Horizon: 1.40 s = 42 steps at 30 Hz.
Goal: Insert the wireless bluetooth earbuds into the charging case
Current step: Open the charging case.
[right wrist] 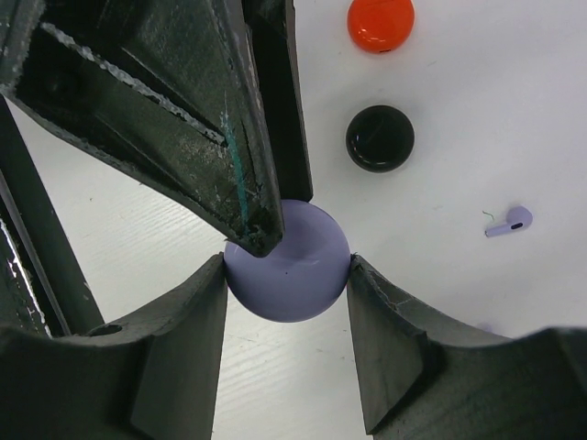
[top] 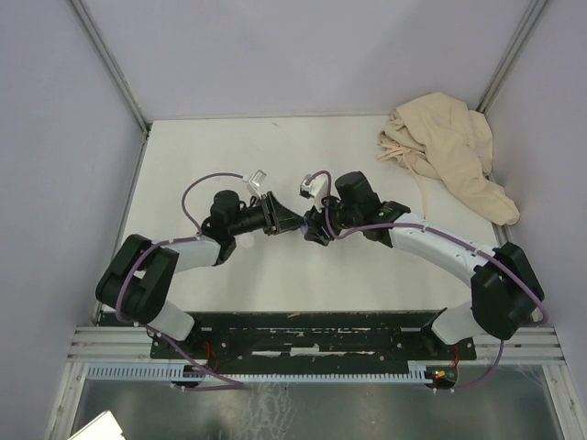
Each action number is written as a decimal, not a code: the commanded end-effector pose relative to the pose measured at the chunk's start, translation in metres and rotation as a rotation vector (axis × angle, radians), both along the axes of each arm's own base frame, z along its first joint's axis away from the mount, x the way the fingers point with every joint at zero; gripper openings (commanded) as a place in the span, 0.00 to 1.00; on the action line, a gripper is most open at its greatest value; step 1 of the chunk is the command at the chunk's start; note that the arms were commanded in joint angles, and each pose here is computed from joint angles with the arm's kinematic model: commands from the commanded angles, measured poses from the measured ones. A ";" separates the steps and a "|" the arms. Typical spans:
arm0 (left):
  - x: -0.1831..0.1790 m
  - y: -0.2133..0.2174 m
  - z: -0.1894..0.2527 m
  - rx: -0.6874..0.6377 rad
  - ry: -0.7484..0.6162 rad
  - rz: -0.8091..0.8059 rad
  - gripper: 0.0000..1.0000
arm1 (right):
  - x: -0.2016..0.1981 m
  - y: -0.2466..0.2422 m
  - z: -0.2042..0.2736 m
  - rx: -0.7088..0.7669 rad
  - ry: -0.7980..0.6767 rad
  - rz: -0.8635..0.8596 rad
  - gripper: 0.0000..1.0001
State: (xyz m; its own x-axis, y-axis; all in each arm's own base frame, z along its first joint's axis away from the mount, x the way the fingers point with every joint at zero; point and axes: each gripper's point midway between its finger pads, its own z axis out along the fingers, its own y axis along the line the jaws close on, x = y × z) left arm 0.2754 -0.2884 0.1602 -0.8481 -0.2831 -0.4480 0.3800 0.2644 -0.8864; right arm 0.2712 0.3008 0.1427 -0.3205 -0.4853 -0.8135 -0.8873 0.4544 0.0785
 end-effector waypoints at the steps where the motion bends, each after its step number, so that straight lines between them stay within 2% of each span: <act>1: -0.004 -0.008 0.009 -0.007 -0.077 -0.059 0.48 | 0.007 0.009 0.016 0.040 -0.037 0.023 0.11; 21: -0.013 -0.018 0.009 -0.008 -0.083 -0.123 0.37 | 0.011 0.007 0.017 0.039 -0.045 0.011 0.11; 36: -0.014 -0.021 0.003 0.017 -0.074 -0.149 0.41 | 0.012 0.007 0.024 0.053 -0.060 0.010 0.11; 39: -0.014 -0.022 0.002 0.019 -0.072 -0.150 0.37 | 0.012 0.007 0.025 0.054 -0.063 0.010 0.11; 42: -0.013 -0.022 0.001 0.020 -0.069 -0.148 0.27 | 0.012 0.007 0.024 0.052 -0.060 0.011 0.11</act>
State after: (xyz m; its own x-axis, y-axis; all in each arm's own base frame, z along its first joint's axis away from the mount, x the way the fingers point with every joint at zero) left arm 0.2683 -0.3001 0.1430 -0.8742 -0.2067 -0.4394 0.3764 0.2833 -0.8821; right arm 0.2673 0.2962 0.1355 -0.3474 -0.5013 -0.7925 -0.8854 0.4537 0.1012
